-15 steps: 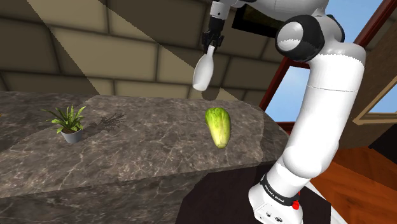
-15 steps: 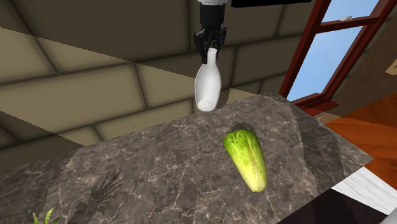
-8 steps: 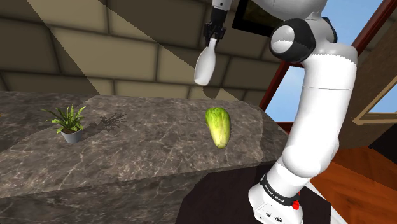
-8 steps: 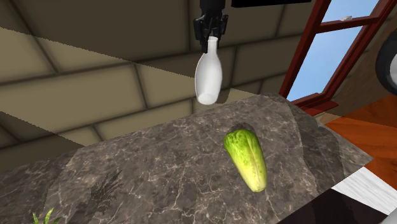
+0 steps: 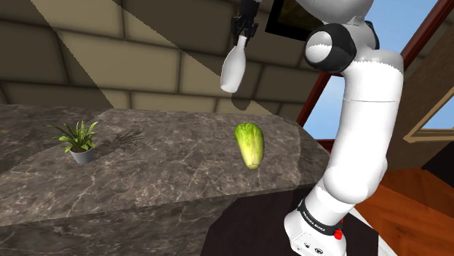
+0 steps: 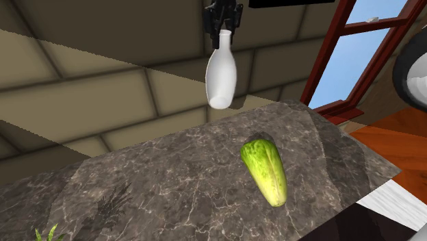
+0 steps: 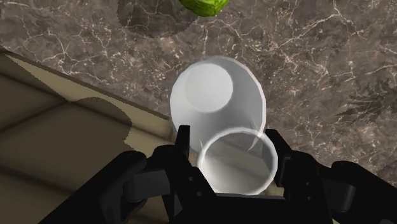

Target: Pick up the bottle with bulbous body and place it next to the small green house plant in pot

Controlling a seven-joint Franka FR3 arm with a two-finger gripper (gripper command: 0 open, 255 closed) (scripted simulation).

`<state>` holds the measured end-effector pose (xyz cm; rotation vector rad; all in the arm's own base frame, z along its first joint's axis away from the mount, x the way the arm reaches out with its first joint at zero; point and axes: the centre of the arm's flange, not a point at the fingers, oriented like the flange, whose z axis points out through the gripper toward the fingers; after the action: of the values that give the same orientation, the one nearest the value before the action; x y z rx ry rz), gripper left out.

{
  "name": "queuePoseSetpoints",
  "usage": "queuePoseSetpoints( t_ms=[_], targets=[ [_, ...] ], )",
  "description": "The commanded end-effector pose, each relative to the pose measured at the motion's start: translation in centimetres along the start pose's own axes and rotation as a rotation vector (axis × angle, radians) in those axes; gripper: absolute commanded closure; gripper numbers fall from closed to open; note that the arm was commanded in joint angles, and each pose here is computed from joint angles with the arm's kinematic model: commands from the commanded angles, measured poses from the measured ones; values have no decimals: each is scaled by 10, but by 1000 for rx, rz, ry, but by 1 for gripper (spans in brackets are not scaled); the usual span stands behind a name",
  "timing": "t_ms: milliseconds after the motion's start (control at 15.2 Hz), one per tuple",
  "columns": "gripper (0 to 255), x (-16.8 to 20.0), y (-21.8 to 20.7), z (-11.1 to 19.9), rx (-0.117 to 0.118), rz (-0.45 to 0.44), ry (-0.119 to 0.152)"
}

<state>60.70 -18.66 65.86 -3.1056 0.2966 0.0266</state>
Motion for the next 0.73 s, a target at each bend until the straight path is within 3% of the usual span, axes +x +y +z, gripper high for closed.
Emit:
queuePoseSetpoints(
  t_ms=[0, 660],
  targets=[
    [255, -10, -25, 2, 0, 0, 0],
    [255, -47, -152, 5, 0, 0, 0]
  ],
)
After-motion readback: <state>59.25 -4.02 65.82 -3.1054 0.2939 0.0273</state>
